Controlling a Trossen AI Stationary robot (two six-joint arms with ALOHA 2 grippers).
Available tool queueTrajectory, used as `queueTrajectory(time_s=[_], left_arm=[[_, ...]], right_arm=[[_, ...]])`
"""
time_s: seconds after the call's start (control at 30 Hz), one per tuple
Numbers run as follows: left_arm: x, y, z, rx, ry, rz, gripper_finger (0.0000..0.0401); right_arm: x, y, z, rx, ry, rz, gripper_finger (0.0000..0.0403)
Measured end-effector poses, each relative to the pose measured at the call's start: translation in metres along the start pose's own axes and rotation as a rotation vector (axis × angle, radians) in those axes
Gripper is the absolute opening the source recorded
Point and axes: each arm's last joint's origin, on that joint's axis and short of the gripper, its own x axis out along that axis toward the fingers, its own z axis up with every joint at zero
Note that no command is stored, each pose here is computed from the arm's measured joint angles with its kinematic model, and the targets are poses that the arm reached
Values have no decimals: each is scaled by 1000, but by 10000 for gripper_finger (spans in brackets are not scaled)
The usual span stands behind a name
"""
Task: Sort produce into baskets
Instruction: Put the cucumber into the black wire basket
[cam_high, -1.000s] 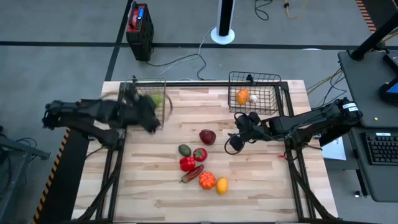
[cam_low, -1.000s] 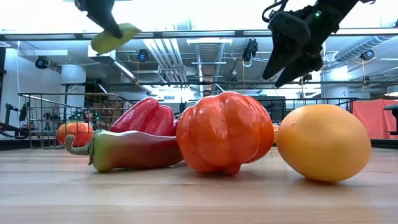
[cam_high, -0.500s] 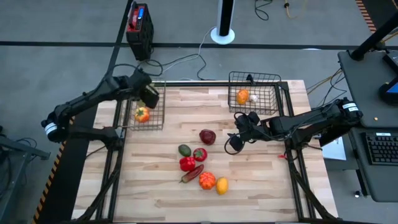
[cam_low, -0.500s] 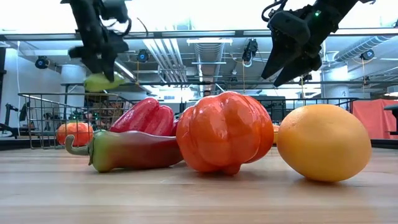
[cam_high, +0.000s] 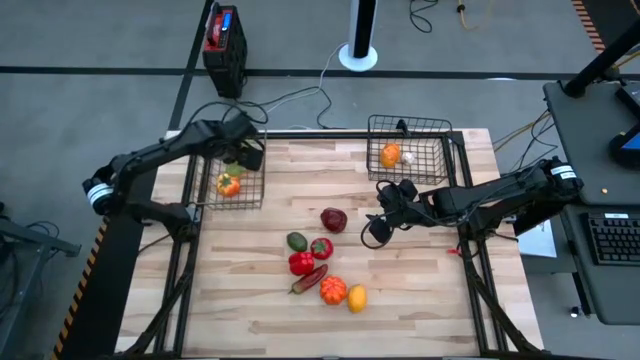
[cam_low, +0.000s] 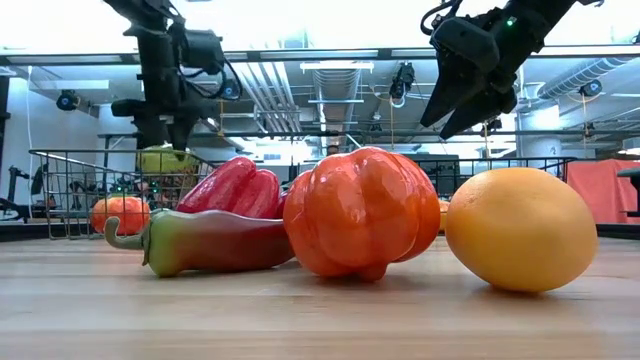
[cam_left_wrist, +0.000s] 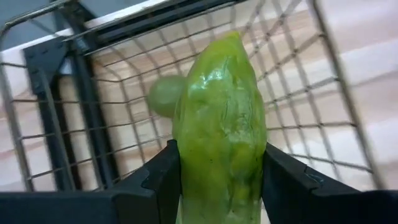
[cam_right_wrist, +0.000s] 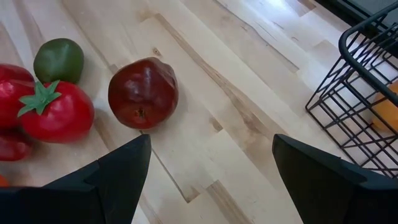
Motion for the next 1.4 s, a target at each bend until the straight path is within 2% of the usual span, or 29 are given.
queueTrajectory(time_s=[0.1, 0.43, 1.13, 1.27, 1.4], left_arm=[[7, -1, 0, 3, 22, 48, 157], [18, -7, 2, 4, 45, 62, 157], [18, -9, 4, 20, 30, 58, 157], [7, -14, 3, 121, -85, 73, 157], [-27, -22, -2, 225, -264, -70, 157]], right_arm=[[0, 0, 0, -2, 0, 0, 327], [0, 0, 0, -16, -1, 1, 327], [0, 1, 2, -16, -15, 10, 327], [0, 1, 3, -29, -37, -7, 327], [-1, 2, 7, -54, -95, -27, 327]])
